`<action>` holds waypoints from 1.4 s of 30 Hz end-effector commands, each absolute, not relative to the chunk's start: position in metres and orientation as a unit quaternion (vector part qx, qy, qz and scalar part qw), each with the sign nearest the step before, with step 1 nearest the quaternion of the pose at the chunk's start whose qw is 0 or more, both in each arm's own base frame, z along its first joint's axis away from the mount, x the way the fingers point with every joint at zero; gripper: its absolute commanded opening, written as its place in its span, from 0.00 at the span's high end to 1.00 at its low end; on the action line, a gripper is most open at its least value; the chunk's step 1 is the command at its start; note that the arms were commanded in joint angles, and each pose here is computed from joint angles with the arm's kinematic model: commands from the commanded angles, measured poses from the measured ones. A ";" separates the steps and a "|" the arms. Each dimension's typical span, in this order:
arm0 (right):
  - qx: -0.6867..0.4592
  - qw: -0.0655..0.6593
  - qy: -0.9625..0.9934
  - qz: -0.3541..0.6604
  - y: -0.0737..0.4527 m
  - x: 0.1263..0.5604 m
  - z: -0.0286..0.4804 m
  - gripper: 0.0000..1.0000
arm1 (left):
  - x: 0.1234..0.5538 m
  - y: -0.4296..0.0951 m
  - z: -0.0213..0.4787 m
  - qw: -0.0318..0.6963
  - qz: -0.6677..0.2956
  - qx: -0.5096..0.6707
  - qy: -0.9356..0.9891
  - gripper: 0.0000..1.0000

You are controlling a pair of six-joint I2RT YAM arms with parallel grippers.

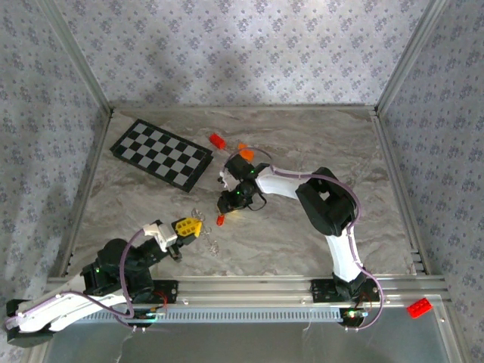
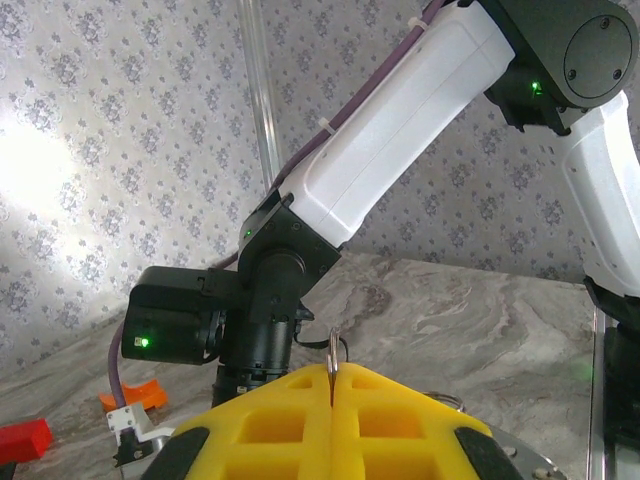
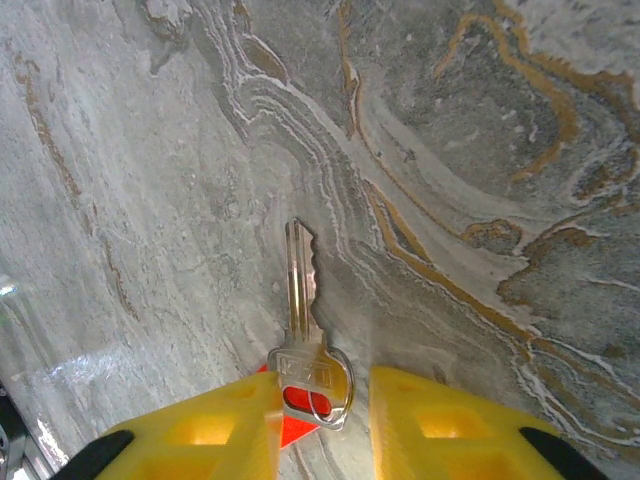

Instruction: Put the keys on the keyring

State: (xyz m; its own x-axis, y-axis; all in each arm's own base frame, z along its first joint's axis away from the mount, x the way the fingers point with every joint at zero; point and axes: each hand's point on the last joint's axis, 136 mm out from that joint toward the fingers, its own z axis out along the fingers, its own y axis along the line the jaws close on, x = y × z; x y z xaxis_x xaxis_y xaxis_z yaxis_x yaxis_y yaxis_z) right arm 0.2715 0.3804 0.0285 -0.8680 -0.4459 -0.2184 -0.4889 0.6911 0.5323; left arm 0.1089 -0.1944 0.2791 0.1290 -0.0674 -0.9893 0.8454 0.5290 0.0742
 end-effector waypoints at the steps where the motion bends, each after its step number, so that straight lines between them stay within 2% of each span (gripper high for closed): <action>1: -0.255 0.023 0.920 0.295 0.385 0.267 0.022 0.74 | 0.104 -0.192 0.293 0.682 -0.355 0.339 0.543 1.00; 18: -0.268 0.038 0.918 0.289 0.379 0.264 0.035 0.98 | 0.106 -0.192 0.290 0.681 -0.351 0.337 0.547 1.00; 28: -0.270 0.047 0.941 0.200 0.321 0.229 0.045 1.00 | 0.108 -0.191 0.288 0.684 -0.338 0.339 0.550 1.00; 33: -0.278 0.021 0.953 0.121 0.278 0.199 0.033 1.00 | 0.109 -0.191 0.288 0.684 -0.338 0.339 0.551 1.00; 42: -0.263 0.011 0.960 0.093 0.248 0.180 0.026 0.99 | 0.110 -0.192 0.284 0.684 -0.332 0.340 0.553 1.00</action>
State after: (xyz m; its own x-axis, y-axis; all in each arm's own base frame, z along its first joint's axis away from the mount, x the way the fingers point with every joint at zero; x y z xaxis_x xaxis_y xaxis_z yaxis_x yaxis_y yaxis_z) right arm 0.1842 0.2626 0.0242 -0.8549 -0.5113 -0.0879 -0.5171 0.8265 0.2225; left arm 0.1111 -0.1946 0.2749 0.1413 -0.0475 -0.9888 0.8369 0.5393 0.0937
